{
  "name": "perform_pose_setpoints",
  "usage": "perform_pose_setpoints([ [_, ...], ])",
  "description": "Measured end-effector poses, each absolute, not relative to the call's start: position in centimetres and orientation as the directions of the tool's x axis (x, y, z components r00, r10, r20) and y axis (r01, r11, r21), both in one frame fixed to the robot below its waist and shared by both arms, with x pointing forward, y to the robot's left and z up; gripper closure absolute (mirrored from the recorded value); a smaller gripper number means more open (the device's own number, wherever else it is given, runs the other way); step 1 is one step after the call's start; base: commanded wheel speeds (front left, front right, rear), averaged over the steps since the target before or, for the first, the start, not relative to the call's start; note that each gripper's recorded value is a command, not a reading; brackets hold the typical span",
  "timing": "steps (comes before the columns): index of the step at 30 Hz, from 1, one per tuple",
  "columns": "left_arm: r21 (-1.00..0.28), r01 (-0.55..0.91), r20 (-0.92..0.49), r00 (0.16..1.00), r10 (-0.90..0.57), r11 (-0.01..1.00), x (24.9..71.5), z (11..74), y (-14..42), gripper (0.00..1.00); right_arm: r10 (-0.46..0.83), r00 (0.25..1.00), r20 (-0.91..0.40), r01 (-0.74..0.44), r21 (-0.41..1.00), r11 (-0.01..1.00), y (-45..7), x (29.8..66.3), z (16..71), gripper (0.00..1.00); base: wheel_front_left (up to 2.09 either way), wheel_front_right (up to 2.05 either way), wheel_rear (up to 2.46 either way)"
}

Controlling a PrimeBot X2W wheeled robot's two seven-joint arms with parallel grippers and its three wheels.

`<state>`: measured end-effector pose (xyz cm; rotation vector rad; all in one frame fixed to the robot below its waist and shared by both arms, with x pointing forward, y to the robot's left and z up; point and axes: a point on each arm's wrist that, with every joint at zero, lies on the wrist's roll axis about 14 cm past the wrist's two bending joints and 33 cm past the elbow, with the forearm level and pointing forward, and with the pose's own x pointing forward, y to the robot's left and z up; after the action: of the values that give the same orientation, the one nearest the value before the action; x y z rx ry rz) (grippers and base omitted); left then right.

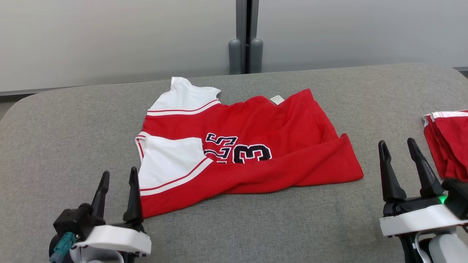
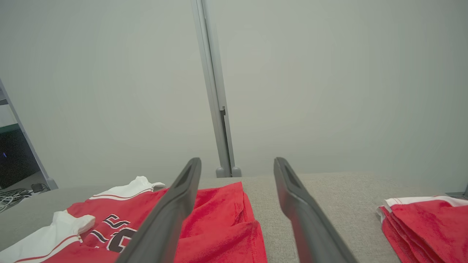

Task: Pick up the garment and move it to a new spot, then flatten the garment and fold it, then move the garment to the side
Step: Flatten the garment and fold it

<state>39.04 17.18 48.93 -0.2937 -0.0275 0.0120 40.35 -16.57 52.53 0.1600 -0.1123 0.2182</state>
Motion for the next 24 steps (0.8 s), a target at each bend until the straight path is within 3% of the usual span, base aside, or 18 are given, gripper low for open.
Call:
perform_pose_setpoints([
  [8, -0.251, -0.05, -0.19, 0.982, 0.002, 0.967, 37.0, 42.4, 16.2, 0.0, 0.18, 0.978, 0.11, -0.197, 0.168, 0.966, -16.6, 39.3, 51.6, 0.0, 0.0, 0.0, 0.0],
  [24, -0.108, -0.122, -0.425, 0.903, 0.065, 0.987, 36.3, 35.8, 16.5, 0.0, 0.147, 0.987, 0.066, -0.157, 0.187, 0.97, -17.7, 39.2, 50.3, 0.0, 0.0, 0.0, 0.0],
])
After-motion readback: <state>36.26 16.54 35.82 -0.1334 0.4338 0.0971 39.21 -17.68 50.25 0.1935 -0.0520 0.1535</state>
